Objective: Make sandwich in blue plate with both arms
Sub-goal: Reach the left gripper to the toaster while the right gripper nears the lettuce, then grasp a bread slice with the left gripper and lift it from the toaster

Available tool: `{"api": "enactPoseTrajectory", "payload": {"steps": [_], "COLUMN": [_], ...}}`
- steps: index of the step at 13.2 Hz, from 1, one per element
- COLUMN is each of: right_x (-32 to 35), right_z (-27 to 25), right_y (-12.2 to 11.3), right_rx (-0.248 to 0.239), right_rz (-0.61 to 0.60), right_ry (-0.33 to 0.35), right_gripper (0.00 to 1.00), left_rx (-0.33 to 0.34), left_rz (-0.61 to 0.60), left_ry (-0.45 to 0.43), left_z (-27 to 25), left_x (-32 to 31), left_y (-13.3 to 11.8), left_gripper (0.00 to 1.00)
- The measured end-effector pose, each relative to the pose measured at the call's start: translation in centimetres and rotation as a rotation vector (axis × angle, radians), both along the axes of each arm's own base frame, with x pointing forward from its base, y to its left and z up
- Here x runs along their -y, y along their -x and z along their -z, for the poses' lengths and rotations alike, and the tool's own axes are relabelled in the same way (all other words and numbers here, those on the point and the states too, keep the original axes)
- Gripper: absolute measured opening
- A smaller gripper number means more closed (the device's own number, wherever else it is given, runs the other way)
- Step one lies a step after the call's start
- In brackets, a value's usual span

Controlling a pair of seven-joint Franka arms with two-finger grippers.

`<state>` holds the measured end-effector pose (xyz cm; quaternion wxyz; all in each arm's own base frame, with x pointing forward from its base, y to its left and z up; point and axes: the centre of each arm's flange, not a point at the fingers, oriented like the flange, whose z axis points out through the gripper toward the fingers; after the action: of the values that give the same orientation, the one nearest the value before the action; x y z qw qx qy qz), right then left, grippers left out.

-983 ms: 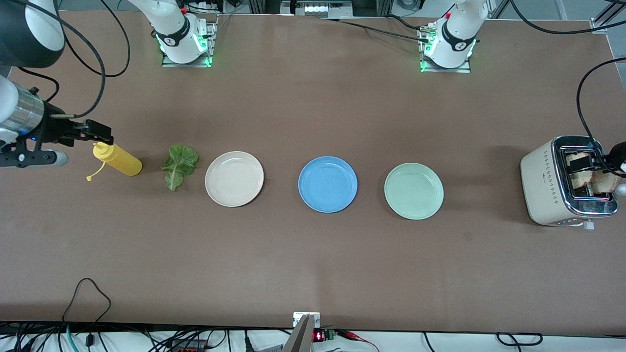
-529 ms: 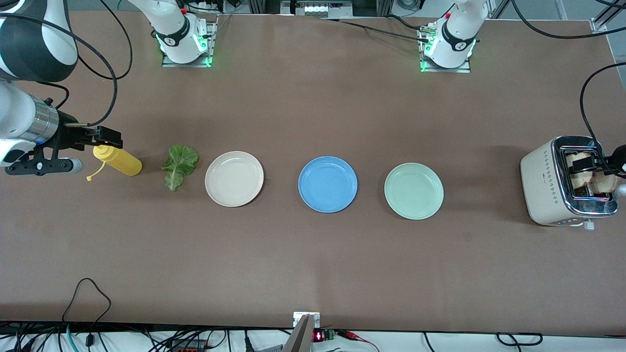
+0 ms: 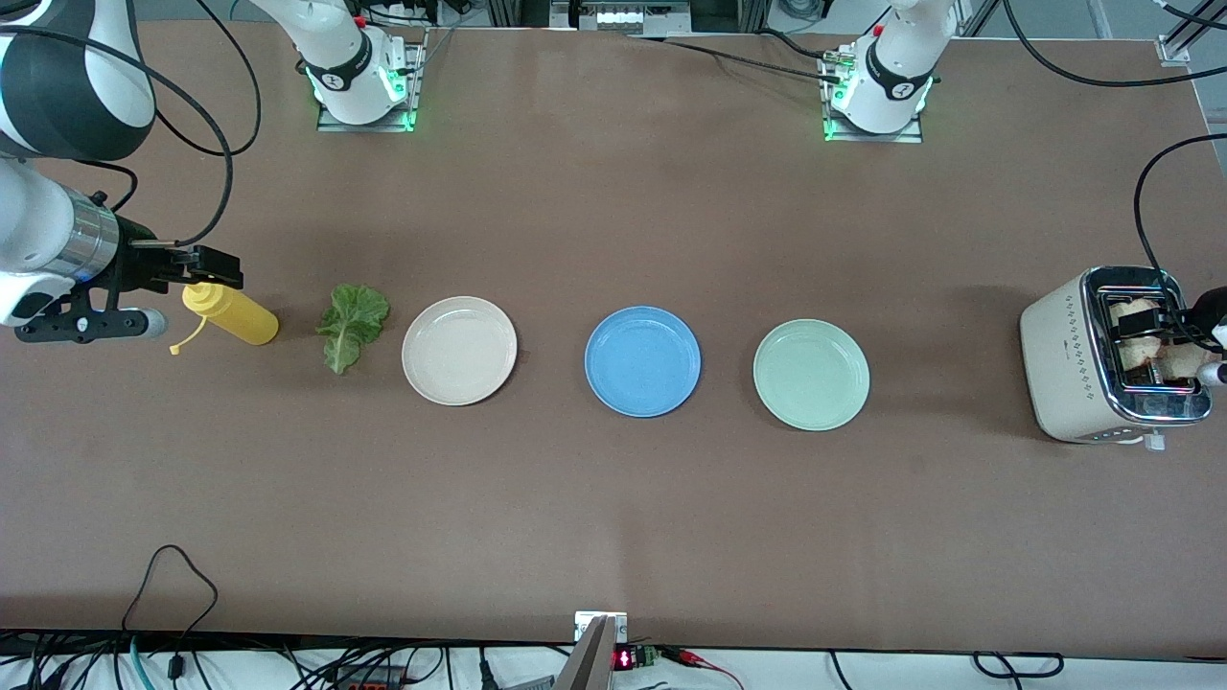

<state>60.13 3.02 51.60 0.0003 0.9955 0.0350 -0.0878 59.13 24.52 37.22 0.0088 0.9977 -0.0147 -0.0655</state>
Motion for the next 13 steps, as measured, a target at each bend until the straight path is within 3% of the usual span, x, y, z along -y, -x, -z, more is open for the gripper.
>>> {"api": "enactPoseTrajectory", "payload": {"steps": [3,10,13], "right_x": [0.0,0.0,0.0], "right_z": [0.1,0.3,0.5], "right_y": [0.0,-0.1,-0.1], "right_rx": [-0.002,-0.006,-0.009], "right_rz": [0.000,0.000,0.000], "right_ry": [0.000,0.001,0.001], "right_gripper": [1.00,1.00,1.00], "left_rx": [-0.001,-0.010,-0.010], "left_rz": [-0.006,-0.029,-0.031], "left_ry": [0.001,0.007,0.007], "left_z": [0.1,0.8,0.8], "left_x": [-0.6,-2.1,-2.3], "left_y": [0.2,0.9,0.9], "left_gripper": [0.71,0.54,0.21]}}
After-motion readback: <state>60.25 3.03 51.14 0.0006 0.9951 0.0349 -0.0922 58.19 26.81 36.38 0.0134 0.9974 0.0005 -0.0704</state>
